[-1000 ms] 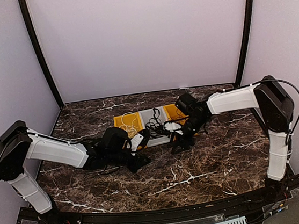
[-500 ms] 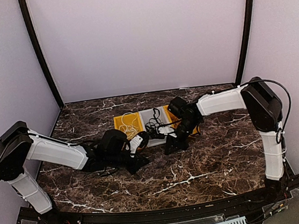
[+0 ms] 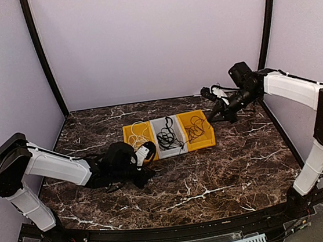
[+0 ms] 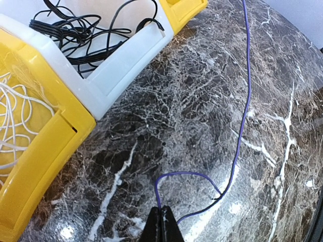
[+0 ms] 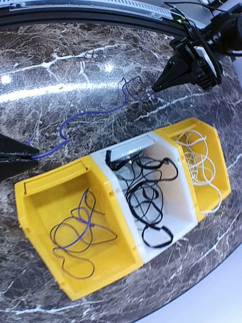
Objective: Untangle the cables
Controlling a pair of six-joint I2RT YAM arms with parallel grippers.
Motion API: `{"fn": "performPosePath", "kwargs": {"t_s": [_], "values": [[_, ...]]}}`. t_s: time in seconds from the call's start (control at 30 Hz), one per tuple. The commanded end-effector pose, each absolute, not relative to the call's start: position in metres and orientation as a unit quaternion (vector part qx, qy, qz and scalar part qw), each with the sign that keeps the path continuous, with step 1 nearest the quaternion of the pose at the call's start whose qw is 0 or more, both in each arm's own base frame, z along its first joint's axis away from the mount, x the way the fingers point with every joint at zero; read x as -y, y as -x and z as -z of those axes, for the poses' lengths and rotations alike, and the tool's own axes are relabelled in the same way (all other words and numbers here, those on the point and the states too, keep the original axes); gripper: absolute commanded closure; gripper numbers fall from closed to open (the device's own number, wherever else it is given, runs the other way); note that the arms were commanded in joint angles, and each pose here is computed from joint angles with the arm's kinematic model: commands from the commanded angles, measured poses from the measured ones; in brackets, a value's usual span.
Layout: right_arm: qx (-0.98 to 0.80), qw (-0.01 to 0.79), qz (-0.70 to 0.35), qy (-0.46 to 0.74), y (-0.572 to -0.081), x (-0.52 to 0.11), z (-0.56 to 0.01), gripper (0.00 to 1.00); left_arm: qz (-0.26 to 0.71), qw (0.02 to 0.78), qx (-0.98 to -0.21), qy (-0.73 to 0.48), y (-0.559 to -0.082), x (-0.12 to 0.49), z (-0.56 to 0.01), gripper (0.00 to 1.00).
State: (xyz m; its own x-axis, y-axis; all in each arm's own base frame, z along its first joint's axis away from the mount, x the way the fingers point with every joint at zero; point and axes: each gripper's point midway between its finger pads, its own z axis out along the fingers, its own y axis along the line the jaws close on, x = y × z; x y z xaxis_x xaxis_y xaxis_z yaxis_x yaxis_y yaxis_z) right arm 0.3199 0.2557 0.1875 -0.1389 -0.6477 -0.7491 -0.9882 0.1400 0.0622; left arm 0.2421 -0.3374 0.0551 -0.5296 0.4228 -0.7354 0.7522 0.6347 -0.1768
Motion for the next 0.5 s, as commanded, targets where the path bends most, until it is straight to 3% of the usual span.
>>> {"fn": "performPosePath", "kwargs": {"t_s": [0.0, 0.27, 0.47], "values": [[-0.728, 0.308, -0.291, 0.539, -0.331, -0.226, -0.197, 1.0, 0.233, 0.373, -0.835, -0.329, -0.26, 0.343, -0.077, 1.0], [-0.765, 0.408, -0.243, 0.435, -0.381, -0.181, -0.243, 1.0, 0.299, 0.471, -0.766, -0.32, -0.304, 0.406, -0.182, 1.0], [-0.771, 0.411, -0.248, 0.419, -0.398, -0.192, -0.245, 1.0, 0.334, 0.508, -0.745, -0.272, -0.365, 0.463, -0.222, 1.0]]}}
